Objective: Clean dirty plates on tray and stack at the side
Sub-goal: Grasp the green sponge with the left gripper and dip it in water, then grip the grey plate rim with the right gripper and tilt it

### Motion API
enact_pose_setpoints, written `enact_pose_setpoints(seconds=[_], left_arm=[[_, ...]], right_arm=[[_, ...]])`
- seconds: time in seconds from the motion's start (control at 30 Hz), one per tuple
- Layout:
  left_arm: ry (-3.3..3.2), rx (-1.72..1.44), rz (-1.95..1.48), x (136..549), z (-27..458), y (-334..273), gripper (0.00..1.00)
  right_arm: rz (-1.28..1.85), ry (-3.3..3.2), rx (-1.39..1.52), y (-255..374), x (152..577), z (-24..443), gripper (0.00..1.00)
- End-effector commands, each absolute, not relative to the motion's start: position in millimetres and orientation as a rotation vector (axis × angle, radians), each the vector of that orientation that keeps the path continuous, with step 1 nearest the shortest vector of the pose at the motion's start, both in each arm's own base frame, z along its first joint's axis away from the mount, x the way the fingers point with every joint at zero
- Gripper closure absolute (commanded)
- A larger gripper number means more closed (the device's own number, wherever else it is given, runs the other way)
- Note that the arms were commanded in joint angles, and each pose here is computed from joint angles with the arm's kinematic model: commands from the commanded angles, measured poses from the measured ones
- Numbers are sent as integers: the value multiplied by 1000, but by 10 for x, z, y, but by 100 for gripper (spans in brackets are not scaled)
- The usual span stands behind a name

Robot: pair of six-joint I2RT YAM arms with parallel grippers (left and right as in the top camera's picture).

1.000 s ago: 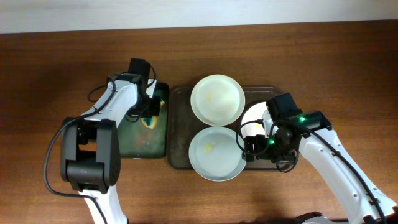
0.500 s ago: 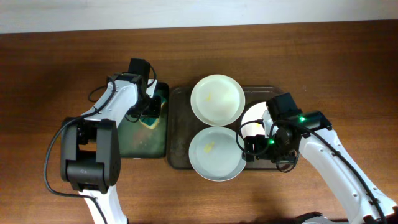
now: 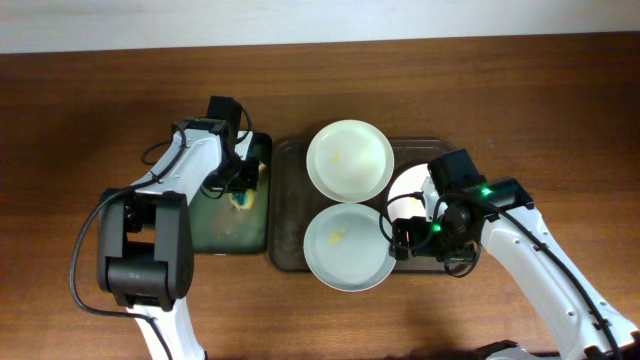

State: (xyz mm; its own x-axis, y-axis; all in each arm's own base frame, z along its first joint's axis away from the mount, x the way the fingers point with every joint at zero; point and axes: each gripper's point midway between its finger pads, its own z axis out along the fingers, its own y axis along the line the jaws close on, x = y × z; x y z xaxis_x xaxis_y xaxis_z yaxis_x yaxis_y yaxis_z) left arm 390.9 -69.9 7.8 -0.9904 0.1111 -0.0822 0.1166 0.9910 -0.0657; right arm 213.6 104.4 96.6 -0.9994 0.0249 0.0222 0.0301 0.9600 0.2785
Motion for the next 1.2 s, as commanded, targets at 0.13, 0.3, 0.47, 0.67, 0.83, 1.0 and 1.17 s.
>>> enact_pose_setpoints(seconds=[0.13, 0.3, 0.47, 0.67, 0.83, 1.0, 1.17], left_arm=[[3005, 187, -154, 4017, 17, -781, 13], [3000, 187, -155, 4028, 19, -783, 31], [2992, 187, -156, 4048, 22, -786, 28], [2992, 187, -156, 4047, 22, -786, 29], [2995, 187, -156, 4041, 21, -785, 32], [2996, 187, -156, 4038, 21, -785, 32], [2995, 187, -156, 4039, 21, -785, 33]], right_arm=[[-521, -3166, -19, 1148, 2347, 979, 2], [-512, -3051, -46, 1148, 2076, 953, 35], [-419, -2997, -192, 1153, 1867, 660, 44], [-490, -3090, -148, 1361, 1975, 405, 48], [-325, -3180, -279, 1170, 2125, 358, 58], [-344, -3178, -362, 1187, 2159, 358, 68], [-347, -3168, -413, 1181, 2140, 309, 68]])
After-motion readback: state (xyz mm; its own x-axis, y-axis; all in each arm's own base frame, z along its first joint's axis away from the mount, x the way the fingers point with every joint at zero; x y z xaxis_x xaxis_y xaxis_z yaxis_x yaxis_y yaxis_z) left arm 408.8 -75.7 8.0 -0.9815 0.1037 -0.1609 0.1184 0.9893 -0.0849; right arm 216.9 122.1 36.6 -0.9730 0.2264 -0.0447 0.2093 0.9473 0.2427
